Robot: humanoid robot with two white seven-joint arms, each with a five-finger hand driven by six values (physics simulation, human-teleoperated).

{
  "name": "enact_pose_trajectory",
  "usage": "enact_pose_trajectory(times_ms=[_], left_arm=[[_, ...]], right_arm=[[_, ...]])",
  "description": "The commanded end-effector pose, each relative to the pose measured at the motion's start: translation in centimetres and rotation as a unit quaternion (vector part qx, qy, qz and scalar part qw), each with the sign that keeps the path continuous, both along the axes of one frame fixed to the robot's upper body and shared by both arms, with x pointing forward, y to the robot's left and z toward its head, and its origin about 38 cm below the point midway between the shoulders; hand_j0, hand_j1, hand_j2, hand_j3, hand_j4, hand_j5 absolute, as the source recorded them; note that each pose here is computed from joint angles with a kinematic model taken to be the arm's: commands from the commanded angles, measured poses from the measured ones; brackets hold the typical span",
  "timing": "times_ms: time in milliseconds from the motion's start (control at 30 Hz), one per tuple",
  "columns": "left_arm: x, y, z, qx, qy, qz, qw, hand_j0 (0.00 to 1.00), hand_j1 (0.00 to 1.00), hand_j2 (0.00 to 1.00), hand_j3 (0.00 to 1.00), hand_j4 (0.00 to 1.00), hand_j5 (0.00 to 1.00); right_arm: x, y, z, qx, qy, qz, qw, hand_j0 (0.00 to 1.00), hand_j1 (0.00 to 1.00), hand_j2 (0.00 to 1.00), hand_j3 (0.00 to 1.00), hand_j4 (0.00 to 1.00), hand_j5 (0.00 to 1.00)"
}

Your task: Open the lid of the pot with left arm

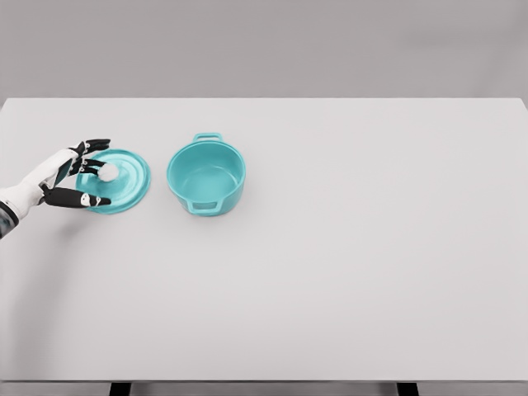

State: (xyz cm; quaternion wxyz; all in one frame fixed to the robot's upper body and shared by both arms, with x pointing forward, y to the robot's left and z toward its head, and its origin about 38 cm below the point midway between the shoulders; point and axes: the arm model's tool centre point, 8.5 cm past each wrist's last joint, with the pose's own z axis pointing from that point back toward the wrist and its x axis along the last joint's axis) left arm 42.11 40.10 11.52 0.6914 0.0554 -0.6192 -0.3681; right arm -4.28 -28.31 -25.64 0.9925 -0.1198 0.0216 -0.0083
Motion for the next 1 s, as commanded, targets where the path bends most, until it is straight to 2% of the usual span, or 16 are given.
enact_pose_trajectory(times_ms=[0,233,433,967], left_arm=[[0.0,0.1,0.1,-0.002,-0.001,0.0,1.0,1.0,1.0,1.0,1.0,1.0,1.0],[0.0,0.2,0.2,-0.003,-0.004,0.003,1.0,1.0,1.0,1.0,1.0,1.0,1.0],[0.0,0.9,1.1,-0.005,-0.018,0.011,0.9998,1.0,1.0,1.0,1.0,1.0,1.0],[0.0,0.9,1.0,-0.007,-0.017,0.012,0.9997,1.0,1.0,1.0,1.0,1.0,1.0]], right_arm=[[0.0,0.0,0.0,0.0,-0.001,0.0,1.0,1.0,1.0,1.0,1.0,1.0,1.0],[0.0,0.0,0.0,0.0,0.0,0.0,1.0,1.0,1.0,1.0,1.0,1.0,1.0],[0.0,0.0,0.0,0.0,0.0,0.0,1.0,1.0,1.0,1.0,1.0,1.0,1.0],[0.0,0.0,0.0,0.0,0.0,0.0,1.0,1.0,1.0,1.0,1.0,1.0,1.0]])
